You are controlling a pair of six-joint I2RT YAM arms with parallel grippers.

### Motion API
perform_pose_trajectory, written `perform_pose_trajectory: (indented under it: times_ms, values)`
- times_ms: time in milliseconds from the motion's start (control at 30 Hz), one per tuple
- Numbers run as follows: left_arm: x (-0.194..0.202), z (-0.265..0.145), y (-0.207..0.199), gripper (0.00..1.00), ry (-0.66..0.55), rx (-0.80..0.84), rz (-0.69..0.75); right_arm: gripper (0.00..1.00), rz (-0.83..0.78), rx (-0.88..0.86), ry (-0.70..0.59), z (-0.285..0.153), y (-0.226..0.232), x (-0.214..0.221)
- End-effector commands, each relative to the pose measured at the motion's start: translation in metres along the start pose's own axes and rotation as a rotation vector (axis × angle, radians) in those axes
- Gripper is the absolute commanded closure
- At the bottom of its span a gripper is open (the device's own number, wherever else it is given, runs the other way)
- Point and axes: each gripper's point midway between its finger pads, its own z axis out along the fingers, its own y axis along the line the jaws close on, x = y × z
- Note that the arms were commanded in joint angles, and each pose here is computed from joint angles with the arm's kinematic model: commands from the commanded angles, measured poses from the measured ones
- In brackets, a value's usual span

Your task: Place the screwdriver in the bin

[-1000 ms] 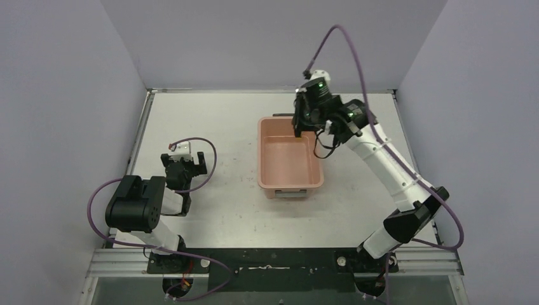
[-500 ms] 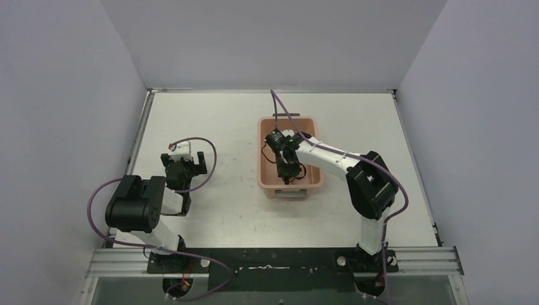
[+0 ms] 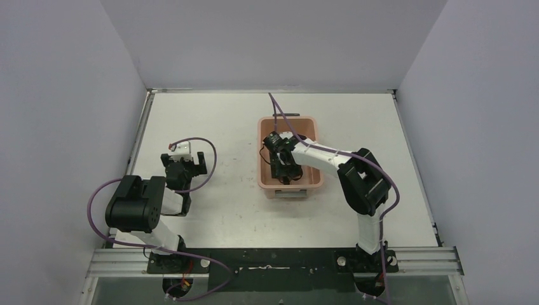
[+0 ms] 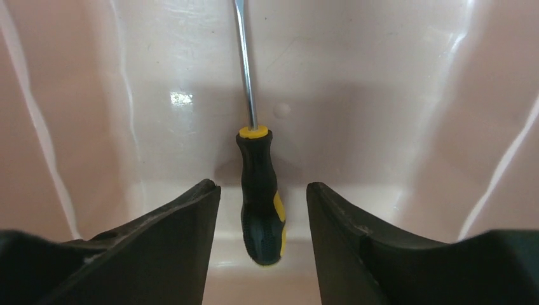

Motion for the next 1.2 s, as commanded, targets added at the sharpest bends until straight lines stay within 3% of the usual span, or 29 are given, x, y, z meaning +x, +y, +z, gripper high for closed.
perform_pose_trajectory:
  times_ms: [0,133,300,433,633,767,900,1167]
  values:
    - [-0.021,0.005,-0.001,0.03,-0.072,-0.001,-0.019,0.43,0.028,0.013,-0.114,-0.032,0.001,-0.036]
    - [-0.021,0.005,0.0,0.03,-0.073,-0.002,-0.019,0.32,0.046,0.03,-0.176,-0.067,-0.005,-0.058]
    - [-0.021,0.005,-0.001,0.03,-0.073,-0.001,-0.019,0.09,0.086,0.02,-0.29,-0.124,-0.016,-0.085]
    - [-0.021,0.005,0.0,0.03,-0.072,-0.001,-0.018,0.0,0.131,-0.025,-0.401,-0.174,-0.027,-0.107]
    - [-0.021,0.005,-0.001,0.03,-0.072,0.0,-0.018,0.0,0.234,-0.044,-0.569,-0.22,-0.094,-0.131]
    - [-0.021,0.005,-0.001,0.03,-0.071,-0.001,-0.018,0.0,0.341,0.061,-0.723,-0.216,-0.176,-0.125]
    - [-0.02,0.005,-0.001,0.03,-0.071,-0.001,-0.018,0.0,0.408,0.11,-0.842,-0.204,-0.229,-0.096]
    - [-0.021,0.005,-0.001,0.03,-0.072,-0.001,-0.018,0.0,0.372,0.135,-0.914,-0.138,-0.248,-0.029]
